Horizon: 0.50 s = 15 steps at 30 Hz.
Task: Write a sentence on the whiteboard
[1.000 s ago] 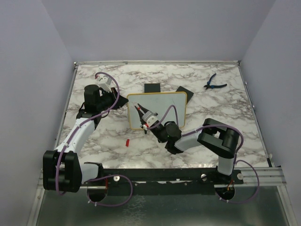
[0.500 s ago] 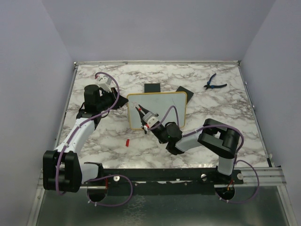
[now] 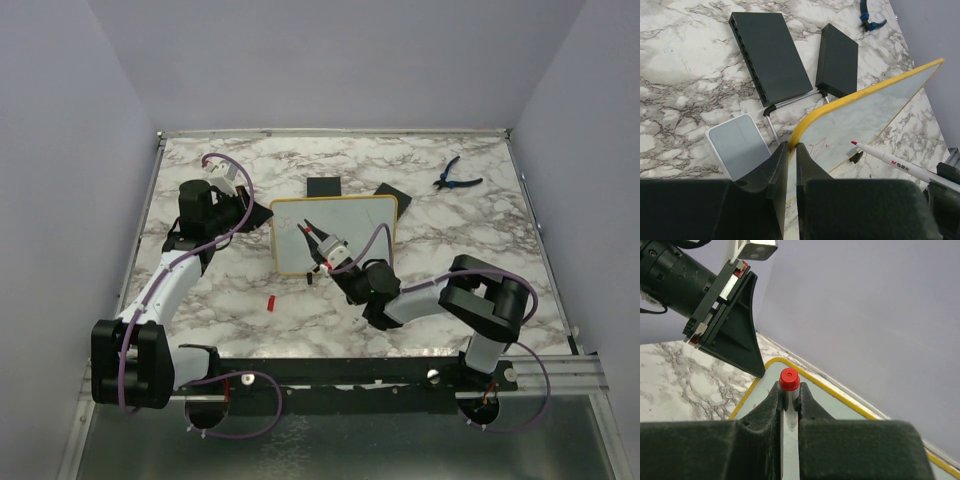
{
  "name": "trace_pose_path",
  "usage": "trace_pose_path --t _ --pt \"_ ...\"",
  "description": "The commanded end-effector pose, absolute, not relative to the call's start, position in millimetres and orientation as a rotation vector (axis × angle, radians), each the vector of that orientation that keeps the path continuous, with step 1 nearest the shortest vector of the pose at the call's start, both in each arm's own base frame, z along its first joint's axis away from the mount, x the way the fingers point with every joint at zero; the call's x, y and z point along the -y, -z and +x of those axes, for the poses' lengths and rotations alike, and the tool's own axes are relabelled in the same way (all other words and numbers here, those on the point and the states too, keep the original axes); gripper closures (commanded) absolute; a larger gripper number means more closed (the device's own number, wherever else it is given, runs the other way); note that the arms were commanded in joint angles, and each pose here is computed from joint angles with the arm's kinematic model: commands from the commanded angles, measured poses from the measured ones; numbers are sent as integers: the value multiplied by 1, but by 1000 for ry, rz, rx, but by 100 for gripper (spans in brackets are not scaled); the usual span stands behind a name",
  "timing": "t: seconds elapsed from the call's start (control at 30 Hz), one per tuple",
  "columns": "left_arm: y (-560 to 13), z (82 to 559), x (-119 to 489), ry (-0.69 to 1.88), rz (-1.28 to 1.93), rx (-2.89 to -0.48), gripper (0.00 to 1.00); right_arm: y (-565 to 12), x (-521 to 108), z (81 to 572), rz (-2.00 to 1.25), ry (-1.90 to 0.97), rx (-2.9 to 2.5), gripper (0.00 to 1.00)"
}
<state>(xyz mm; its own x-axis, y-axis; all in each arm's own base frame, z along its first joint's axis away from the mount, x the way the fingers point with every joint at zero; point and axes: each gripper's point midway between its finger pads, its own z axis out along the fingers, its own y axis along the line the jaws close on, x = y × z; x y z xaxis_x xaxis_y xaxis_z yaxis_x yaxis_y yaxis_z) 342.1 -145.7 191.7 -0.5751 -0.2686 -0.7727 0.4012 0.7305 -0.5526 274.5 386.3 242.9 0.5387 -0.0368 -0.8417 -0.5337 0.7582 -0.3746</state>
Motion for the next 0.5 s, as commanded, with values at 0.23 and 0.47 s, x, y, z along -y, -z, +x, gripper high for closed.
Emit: trace_pose_path --t 0.23,0.47 --pt "-209 342 148 901 134 -1942 89 -296 -377 267 -493 -401 -819 99" --pt "-209 342 148 902 135 -1944 89 -291 -384 272 -494 -392 -828 99"
